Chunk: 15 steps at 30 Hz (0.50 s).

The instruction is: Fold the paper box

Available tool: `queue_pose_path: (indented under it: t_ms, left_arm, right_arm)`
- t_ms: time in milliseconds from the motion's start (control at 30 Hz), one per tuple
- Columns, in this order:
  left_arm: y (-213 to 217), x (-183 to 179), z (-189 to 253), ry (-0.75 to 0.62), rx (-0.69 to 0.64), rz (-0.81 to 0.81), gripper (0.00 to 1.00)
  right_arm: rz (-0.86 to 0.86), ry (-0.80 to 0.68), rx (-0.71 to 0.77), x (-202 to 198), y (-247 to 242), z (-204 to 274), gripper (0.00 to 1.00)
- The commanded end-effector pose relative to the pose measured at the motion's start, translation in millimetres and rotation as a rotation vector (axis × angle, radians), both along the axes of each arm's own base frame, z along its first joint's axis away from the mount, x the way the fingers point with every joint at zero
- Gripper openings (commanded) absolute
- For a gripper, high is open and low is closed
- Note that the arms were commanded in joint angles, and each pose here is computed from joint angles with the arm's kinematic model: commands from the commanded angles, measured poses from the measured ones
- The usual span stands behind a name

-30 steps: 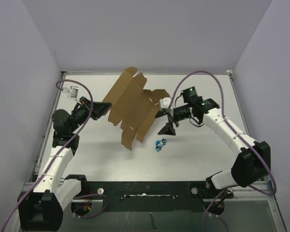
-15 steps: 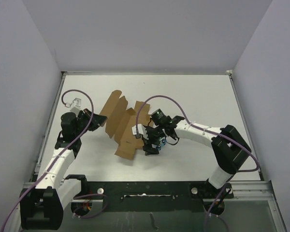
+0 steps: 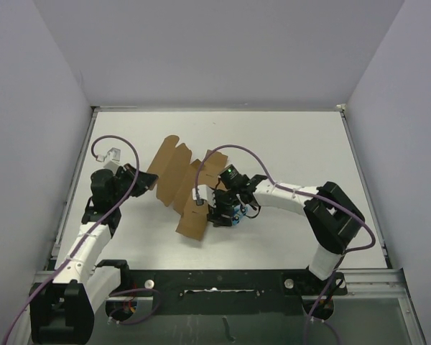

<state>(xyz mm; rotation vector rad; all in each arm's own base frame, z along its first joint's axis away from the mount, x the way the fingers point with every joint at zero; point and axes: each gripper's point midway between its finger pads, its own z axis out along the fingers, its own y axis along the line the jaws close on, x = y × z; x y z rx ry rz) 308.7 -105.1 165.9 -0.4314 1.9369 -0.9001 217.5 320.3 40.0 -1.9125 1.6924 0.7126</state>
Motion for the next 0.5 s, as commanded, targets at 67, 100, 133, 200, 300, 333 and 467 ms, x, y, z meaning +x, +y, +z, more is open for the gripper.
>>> queue_pose_path:
  t_ms: [67,100,133,200,300,333,467]
  left_arm:
    - [2.4,3.8,14.8,-0.080,0.019,-0.002,0.00]
    - [1.9,3.8,14.7,-0.080,0.019,-0.005,0.00]
    - [1.7,3.8,15.3,-0.084,0.019,-0.007,0.00]
    - [1.3,3.6,16.8,-0.091,0.021,-0.011,0.00]
    - [1.0,3.0,18.9,-0.102,0.026,-0.016,0.00]
    - [1.2,2.9,19.4,-0.107,0.030,-0.017,0.00]
    - [0.8,1.2,21.1,-0.120,0.037,-0.023,0.00]
  right_arm:
    - [-0.052,-0.012,0.109,17.1,10.1,39.0,0.58]
    - [-0.053,-0.001,0.110,16.1,11.0,38.9,0.57]
    - [-0.055,0.012,0.111,14.9,11.5,38.7,0.56]
    - [-0.064,0.036,0.114,14.0,11.9,38.8,0.53]
    - [-0.086,0.099,0.124,12.9,10.3,38.4,0.52]
    - [-0.097,0.122,0.128,13.5,8.6,38.4,0.52]
    - [-0.125,0.200,0.135,13.9,4.0,37.3,0.53]
